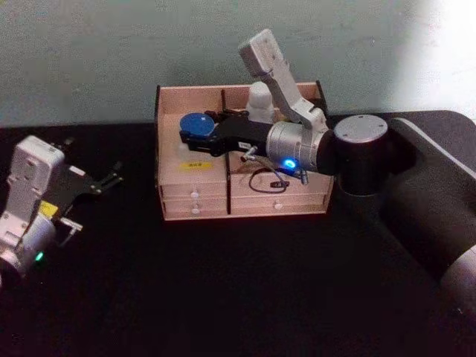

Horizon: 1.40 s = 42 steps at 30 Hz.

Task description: Pick up the facial cleanser and watermelon frost from the table and place them into the tiered storage box.

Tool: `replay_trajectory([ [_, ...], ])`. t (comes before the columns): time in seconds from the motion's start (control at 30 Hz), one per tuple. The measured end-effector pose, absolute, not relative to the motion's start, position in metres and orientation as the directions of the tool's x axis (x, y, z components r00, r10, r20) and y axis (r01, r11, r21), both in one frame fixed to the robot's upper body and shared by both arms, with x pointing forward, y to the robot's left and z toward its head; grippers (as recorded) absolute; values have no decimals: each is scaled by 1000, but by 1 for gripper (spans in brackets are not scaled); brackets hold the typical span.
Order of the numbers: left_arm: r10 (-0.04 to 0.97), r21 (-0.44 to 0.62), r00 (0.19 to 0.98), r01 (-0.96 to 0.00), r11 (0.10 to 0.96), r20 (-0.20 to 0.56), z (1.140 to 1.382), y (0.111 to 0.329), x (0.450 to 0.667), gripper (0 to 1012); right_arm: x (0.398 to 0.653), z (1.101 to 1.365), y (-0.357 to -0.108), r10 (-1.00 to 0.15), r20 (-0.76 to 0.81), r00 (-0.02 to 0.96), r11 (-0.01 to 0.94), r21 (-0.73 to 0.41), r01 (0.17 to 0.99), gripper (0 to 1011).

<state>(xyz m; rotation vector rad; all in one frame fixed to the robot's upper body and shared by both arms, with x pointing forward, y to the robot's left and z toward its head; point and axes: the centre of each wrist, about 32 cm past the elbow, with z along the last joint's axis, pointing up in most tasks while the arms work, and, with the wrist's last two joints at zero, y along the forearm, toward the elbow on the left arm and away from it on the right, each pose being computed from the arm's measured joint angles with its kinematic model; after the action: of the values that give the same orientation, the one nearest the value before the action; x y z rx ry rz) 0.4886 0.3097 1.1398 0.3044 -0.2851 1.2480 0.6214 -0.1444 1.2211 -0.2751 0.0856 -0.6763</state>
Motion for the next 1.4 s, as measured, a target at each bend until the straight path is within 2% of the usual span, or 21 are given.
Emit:
replay_trajectory([
  [0.6,880,70,292,-955,287,374,1140,310,489,1001,623,1220,-144,-629,11,777,744,-282,606,719],
  [1.0,880,70,292,-955,287,374,1140,310,489,1001,623,1220,-144,-629,10,777,744,-281,606,1002],
  [1.4,880,70,292,-955,287,374,1140,310,489,1001,622,1220,-144,-629,9,777,744,-281,606,1003],
])
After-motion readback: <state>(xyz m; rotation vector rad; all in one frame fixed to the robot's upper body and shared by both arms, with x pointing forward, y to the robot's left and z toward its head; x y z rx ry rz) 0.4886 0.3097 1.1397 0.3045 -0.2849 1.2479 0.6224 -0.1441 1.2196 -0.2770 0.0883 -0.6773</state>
